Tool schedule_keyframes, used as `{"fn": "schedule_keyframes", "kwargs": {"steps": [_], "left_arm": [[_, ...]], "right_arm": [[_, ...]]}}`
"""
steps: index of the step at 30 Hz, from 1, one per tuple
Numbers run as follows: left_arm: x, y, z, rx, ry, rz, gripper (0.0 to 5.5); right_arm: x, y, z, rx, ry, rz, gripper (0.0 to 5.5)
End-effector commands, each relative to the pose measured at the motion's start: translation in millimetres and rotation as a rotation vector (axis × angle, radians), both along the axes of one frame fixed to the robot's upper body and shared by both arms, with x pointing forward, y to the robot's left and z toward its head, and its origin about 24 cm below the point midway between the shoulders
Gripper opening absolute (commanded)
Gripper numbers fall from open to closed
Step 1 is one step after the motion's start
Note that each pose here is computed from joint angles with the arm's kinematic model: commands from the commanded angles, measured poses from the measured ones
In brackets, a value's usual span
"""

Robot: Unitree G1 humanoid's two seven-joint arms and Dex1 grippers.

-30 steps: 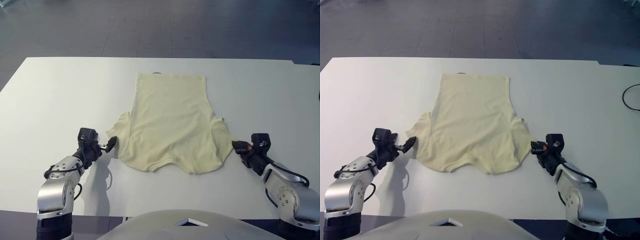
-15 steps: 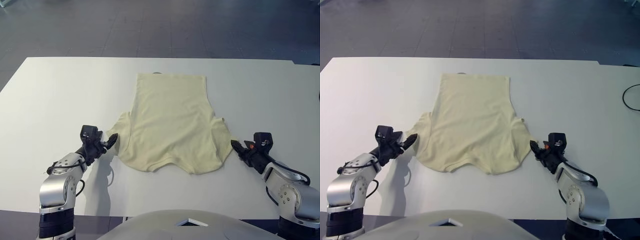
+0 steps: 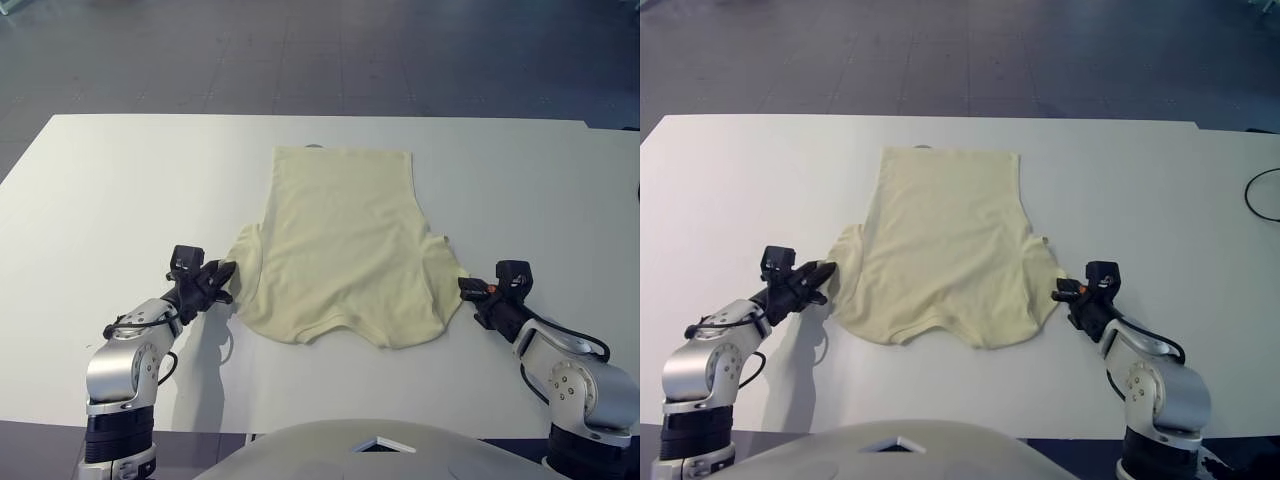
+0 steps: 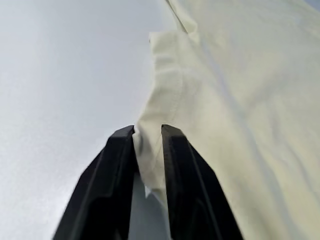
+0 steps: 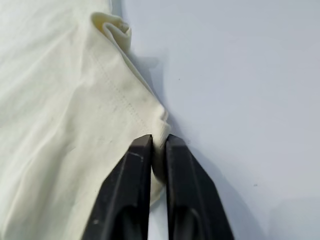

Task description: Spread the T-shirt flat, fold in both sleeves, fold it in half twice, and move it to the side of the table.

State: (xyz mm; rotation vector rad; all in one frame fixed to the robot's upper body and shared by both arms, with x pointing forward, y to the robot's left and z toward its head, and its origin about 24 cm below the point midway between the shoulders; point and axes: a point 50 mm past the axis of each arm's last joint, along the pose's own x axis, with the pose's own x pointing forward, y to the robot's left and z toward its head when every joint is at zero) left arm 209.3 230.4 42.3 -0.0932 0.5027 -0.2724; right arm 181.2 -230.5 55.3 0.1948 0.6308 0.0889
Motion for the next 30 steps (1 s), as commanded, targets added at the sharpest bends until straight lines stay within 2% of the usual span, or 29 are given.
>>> {"fn": "schedule_keyframes", "kwargs": {"steps": [1, 3, 9, 15, 22, 30], "left_arm": [[-0.7, 4.0, 6.5, 0.01, -0.007, 0.003, 0.26], [0.0, 2.5, 12.6, 0.013, -0.025, -0.007, 0.02], [6.7, -11.7, 33.0, 0.016, -0.081, -0.069, 0.02], [10.8, -36.3, 54.7, 0.021, -0.114, -0.169, 0.02], [2.6, -65.1, 49.7, 0.033, -0.047, -0.305, 0.02], [11.7, -85.6, 46.5, 0.028, -0.069, -0.377, 0.02]], "right_arm": [[-3.6, -6.8, 8.8, -0.03, 0.001, 0.001, 0.0], [-1.9, -4.7, 15.4, -0.033, -0.017, 0.019, 0.0], [5.5, 13.2, 30.7, 0.002, -0.069, 0.081, 0.0], [5.7, 30.7, 39.9, 0.032, -0.078, 0.146, 0.0], [4.9, 49.1, 45.0, 0.06, -0.065, 0.25, 0.0], [6.0, 70.4, 42.5, 0.078, -0.031, 0.386, 0.0]]}}
